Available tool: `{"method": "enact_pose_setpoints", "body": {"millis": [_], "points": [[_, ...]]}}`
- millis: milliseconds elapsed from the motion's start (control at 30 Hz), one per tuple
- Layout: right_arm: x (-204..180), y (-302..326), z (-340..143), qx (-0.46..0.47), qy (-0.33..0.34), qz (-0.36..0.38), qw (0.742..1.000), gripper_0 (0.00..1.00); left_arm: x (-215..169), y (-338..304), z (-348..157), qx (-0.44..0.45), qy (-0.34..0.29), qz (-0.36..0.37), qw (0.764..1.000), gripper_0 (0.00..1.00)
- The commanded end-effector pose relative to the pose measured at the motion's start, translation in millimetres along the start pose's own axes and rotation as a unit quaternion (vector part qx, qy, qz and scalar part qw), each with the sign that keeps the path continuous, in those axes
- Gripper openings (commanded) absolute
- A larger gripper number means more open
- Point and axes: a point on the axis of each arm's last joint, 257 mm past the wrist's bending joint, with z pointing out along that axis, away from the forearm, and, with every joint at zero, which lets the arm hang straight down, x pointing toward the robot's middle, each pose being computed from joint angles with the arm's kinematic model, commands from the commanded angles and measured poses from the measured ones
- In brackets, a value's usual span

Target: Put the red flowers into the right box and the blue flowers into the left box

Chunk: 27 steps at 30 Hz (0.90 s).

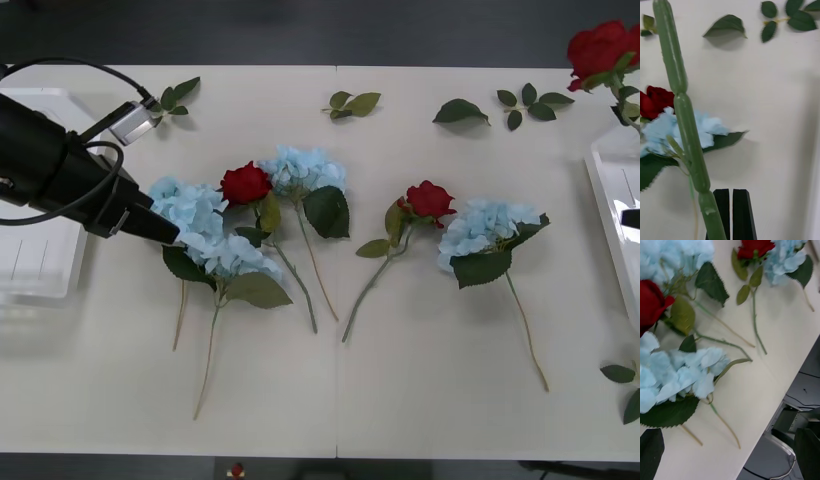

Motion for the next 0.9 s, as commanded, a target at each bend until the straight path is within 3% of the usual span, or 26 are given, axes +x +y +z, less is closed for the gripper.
{"method": "enact_pose_setpoints", "body": {"millis": [33, 467, 900], "points": [[4.2, -60.3, -33.2, 0.061, 0.037, -0.017, 0.997, 0.0, 26.6, 24.0, -13.6, -0.046, 0.034, -0.037, 0.998, 1.0], [43.4, -197.7, -109.8, 0.221, 0.118, -0.085, 0.964, 0.0, 100.9, 62.5, -7.2, -0.113, 0.094, -0.147, 0.978, 1.0], [58.8, -243.3, -95.0, 0.288, 0.102, -0.125, 0.944, 0.0, 112.6, 85.1, 28.7, -0.163, 0.089, -0.162, 0.969, 1.0]]}}
